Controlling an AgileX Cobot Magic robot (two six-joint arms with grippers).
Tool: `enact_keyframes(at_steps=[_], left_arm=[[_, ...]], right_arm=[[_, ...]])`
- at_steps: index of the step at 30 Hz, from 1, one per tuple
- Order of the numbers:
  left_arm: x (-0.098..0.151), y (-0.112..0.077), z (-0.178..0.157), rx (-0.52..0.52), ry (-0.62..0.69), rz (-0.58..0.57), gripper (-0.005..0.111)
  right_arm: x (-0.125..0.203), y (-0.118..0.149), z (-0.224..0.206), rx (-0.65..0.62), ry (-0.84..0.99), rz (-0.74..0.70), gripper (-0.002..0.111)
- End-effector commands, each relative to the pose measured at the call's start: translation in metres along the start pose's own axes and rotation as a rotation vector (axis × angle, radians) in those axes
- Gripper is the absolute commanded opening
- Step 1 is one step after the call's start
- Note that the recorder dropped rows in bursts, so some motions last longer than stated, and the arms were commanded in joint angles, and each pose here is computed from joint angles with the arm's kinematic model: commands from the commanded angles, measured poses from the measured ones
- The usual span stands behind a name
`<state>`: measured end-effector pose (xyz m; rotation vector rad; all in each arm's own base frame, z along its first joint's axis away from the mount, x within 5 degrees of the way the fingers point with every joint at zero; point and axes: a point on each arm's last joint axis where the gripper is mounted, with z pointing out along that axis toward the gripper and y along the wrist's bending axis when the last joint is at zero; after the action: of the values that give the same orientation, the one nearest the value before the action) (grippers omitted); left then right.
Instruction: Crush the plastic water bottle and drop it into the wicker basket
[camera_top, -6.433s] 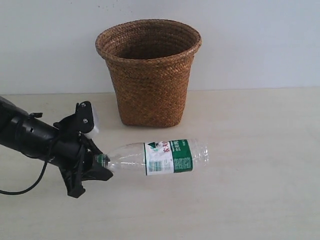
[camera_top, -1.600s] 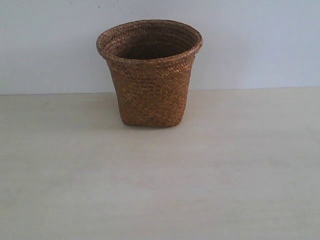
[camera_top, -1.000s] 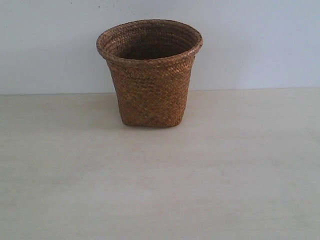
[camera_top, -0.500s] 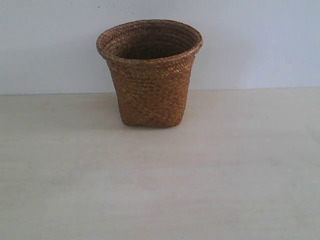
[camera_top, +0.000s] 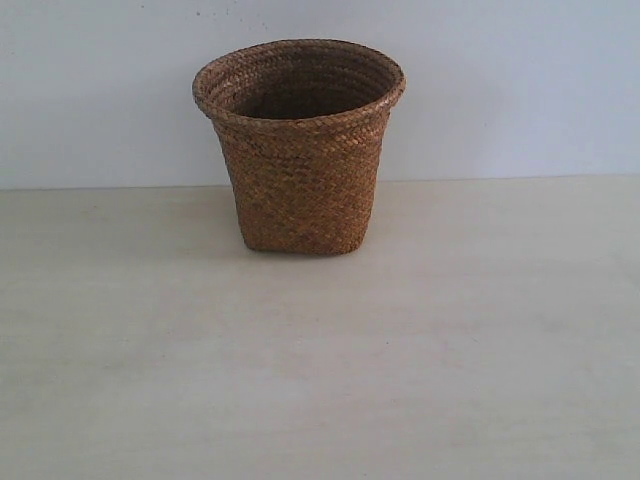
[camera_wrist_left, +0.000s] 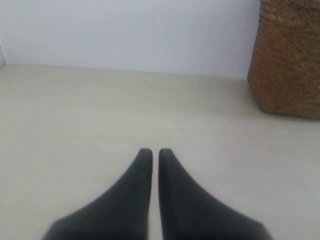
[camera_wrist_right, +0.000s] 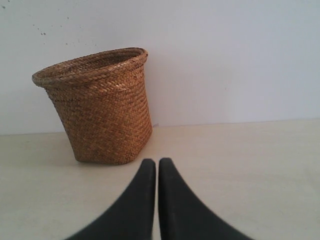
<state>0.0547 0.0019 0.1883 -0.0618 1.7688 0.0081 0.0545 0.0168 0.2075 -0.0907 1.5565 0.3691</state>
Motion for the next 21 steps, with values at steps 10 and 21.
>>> enact_keyframes(at_steps=[10, 21], left_arm=[[0.001, 0.0, 0.0, 0.005, 0.004, -0.011, 0.004], [0.001, 0.0, 0.0, 0.005, 0.004, -0.011, 0.004]], right_arm=[[-0.004, 0.0, -0.001, 0.001, -0.05, -0.012, 0.0], [0.009, -0.012, -0.002, 0.207, 0.088, -0.056, 0.0]])
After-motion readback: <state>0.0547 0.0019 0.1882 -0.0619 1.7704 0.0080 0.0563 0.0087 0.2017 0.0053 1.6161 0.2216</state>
